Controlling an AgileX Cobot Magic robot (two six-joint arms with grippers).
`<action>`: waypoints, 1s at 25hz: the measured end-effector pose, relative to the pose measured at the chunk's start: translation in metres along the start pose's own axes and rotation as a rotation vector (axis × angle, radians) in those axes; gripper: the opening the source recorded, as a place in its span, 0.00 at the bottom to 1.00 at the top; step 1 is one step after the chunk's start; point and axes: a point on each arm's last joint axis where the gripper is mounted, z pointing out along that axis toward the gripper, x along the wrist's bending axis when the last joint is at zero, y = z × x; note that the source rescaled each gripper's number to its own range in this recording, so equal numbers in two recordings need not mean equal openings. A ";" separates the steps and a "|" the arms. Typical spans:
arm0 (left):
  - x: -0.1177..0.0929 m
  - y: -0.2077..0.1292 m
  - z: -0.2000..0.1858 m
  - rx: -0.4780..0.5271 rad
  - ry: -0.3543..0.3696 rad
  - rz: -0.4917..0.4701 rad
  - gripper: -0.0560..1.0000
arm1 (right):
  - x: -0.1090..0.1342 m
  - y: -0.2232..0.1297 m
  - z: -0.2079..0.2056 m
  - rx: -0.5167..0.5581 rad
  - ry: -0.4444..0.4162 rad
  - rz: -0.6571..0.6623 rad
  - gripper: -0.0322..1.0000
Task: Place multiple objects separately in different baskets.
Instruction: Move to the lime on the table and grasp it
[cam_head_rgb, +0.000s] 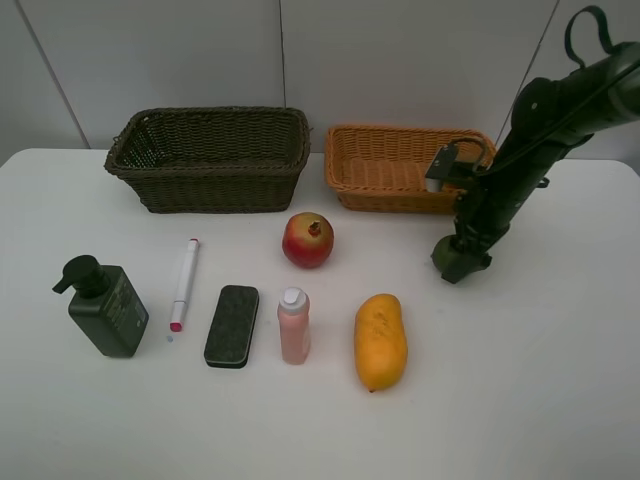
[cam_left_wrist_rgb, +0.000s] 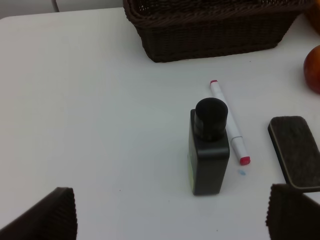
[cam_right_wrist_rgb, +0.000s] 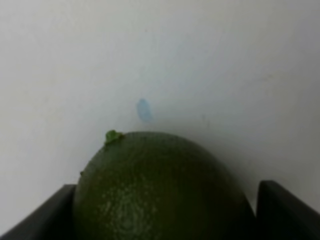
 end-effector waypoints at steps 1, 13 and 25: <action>0.000 0.000 0.000 0.000 0.000 0.000 1.00 | 0.000 0.000 0.000 -0.001 0.000 0.001 0.33; 0.000 0.000 0.000 0.000 0.000 0.000 1.00 | 0.001 0.002 0.000 -0.017 0.012 0.021 0.33; 0.000 0.000 0.000 0.000 0.000 0.000 1.00 | 0.003 0.002 0.000 -0.027 0.030 0.037 0.33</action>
